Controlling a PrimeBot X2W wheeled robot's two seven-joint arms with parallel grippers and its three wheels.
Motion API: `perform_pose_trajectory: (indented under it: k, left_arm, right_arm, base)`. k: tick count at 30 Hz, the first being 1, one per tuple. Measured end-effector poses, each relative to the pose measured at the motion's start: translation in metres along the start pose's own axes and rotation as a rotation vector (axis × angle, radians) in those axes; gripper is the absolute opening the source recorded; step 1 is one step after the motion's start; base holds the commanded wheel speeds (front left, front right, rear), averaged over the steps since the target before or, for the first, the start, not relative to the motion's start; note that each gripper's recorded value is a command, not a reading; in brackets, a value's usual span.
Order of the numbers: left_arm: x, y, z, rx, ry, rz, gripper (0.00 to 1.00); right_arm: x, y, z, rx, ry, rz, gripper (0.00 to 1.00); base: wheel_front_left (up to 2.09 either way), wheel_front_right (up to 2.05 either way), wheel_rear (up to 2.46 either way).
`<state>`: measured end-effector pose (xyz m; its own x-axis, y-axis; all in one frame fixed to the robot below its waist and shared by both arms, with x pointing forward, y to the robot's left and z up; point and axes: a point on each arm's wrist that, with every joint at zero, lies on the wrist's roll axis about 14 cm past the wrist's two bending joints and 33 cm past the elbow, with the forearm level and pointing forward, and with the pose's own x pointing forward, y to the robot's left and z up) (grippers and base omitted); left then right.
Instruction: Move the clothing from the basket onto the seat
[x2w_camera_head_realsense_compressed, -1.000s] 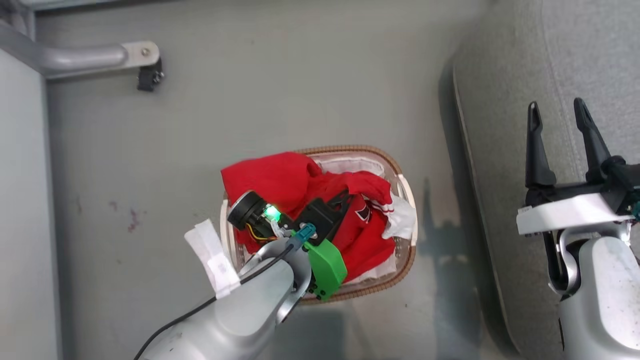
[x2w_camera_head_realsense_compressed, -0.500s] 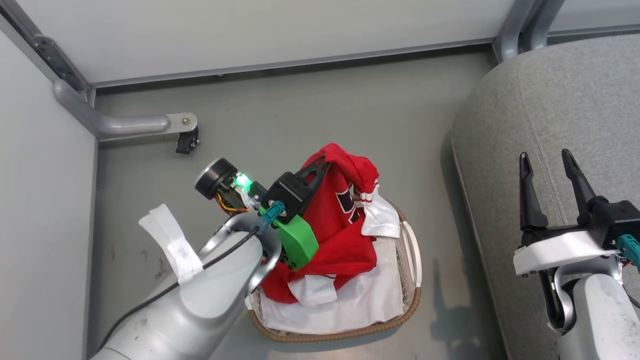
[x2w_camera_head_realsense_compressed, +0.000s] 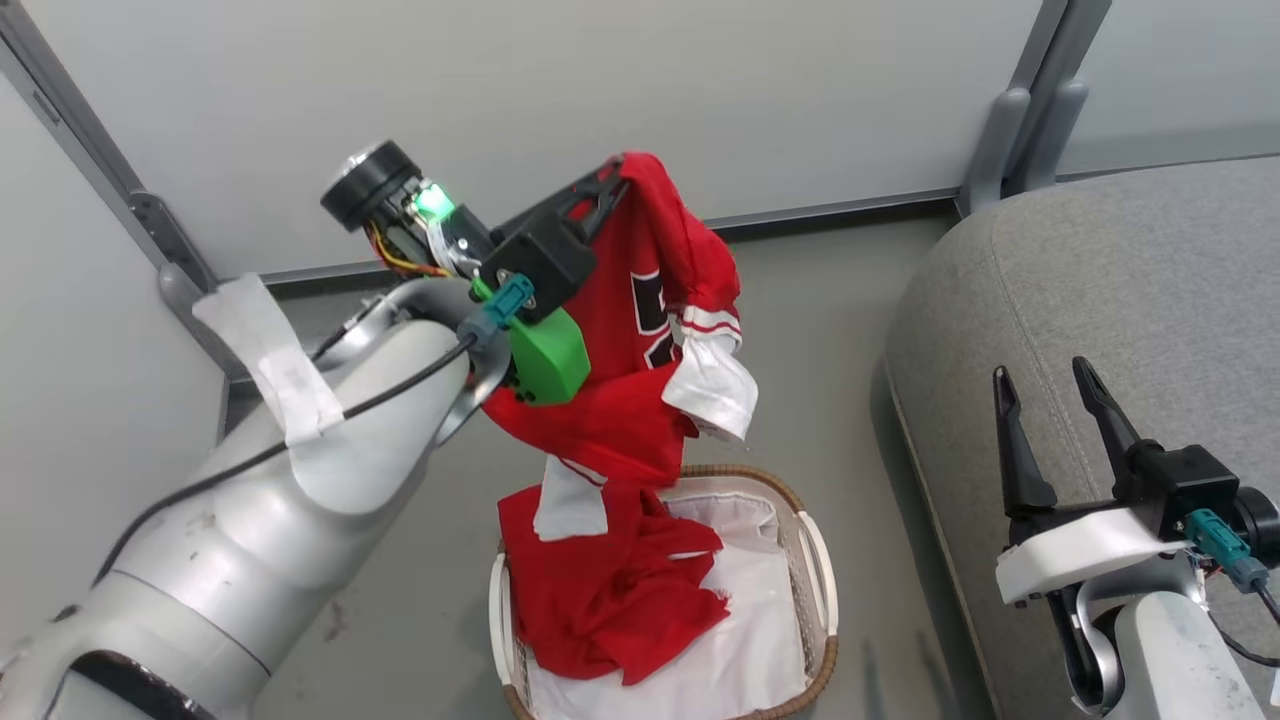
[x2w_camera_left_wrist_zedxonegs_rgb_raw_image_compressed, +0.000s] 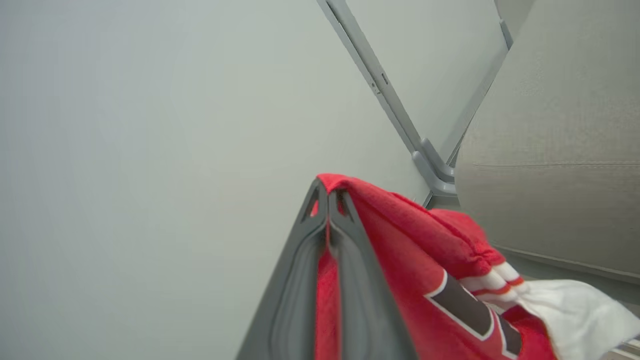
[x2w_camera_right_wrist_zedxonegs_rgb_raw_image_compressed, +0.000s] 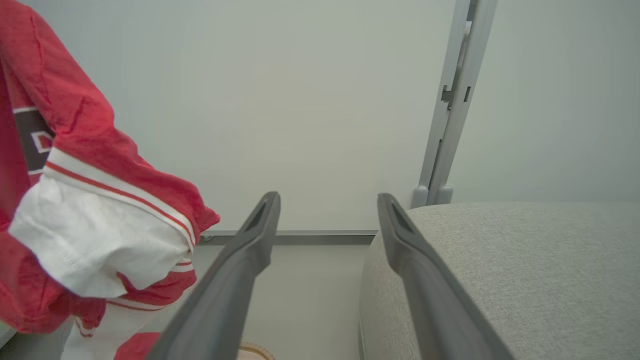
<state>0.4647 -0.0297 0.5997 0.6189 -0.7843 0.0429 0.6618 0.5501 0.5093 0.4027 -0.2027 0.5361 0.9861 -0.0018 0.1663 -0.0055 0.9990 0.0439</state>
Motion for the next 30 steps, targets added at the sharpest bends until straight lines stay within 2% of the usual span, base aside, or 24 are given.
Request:
perform_pose_trajectory:
  k: [8,12,30]
  left_arm:
    - [0.009,0.035,0.075,0.164,-0.128,0.015,0.0]
    - [0.012,0.039,0.098,0.203,-0.168,0.008,0.0]
    - [0.008,0.039,0.145,0.248,-0.248,0.002,0.0]
  right_arm:
    - [-0.015,0.005,0.011,0.001,-0.023,0.014,1.0]
    - [-0.018,0.01,0.014,0.001,-0.03,0.028,1.0]
    - [-0.02,0.06,0.005,-0.02,0.003,0.184,1.0]
  base:
    - [0.0,0.0,0.0]
    - [0.0,0.0,0.0]
    - [0.0,0.0,0.0]
